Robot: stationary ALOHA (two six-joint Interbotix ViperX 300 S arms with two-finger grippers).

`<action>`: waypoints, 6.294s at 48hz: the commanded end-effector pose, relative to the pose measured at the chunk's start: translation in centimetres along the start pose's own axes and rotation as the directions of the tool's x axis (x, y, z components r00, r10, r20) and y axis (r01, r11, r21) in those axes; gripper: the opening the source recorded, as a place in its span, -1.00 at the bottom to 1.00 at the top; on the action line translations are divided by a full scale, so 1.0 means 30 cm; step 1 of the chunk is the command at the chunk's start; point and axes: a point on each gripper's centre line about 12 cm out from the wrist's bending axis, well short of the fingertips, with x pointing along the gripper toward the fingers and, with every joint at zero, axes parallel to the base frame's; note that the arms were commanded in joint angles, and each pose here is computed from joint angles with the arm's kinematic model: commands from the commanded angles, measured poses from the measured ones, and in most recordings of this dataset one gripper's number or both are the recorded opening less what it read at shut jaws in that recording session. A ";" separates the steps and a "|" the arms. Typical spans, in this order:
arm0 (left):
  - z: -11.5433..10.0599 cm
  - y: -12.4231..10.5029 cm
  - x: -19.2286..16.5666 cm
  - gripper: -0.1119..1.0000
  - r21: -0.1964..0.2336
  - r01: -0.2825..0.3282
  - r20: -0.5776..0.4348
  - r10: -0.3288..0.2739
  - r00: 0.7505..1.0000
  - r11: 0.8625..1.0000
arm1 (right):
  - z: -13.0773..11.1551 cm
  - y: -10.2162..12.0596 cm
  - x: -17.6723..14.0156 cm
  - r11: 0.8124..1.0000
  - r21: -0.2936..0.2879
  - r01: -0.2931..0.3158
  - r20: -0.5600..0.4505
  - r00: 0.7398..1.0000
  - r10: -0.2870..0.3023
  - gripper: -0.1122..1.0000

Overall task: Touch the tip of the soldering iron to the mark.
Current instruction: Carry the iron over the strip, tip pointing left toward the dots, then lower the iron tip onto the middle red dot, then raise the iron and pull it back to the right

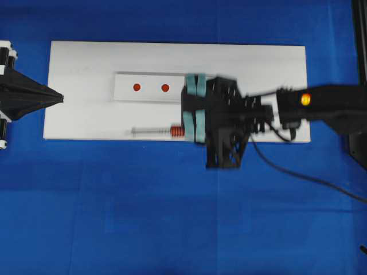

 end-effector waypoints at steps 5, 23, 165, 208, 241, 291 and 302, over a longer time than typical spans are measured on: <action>0.015 0.002 0.005 -0.79 0.000 -0.003 0.011 0.003 1.000 1.000 | 0.045 -0.106 -0.054 0.998 0.002 0.062 0.026 0.998 -0.062 -0.68; 0.010 0.002 0.007 -0.79 0.002 -0.002 0.005 0.002 1.000 1.000 | 0.087 -0.315 -0.083 0.985 -0.025 0.171 0.042 0.985 -0.170 -0.68; 0.012 0.001 0.006 -0.79 0.008 -0.001 0.008 0.001 1.000 1.000 | 0.013 -0.299 0.184 0.987 -0.081 0.140 -0.181 0.972 -0.153 -0.68; 0.011 0.002 0.006 -0.79 0.006 -0.002 0.006 0.002 1.000 1.000 | 0.006 -0.312 0.188 0.986 -0.078 0.146 -0.185 0.970 -0.158 -0.68; 0.016 0.001 0.005 -0.79 0.006 -0.002 0.012 0.002 1.000 1.000 | 0.005 -0.316 0.188 0.986 -0.079 0.148 -0.184 0.970 -0.160 -0.68; 0.017 0.001 0.005 -0.79 0.006 -0.002 0.015 0.002 1.000 1.000 | 0.174 -0.286 -0.211 0.979 -0.091 0.182 -0.075 0.979 -0.189 -0.68; 0.015 0.002 0.005 -0.79 0.005 -0.003 0.011 0.003 1.000 1.000 | 0.168 -0.286 -0.208 0.979 -0.091 0.182 -0.081 0.979 -0.189 -0.68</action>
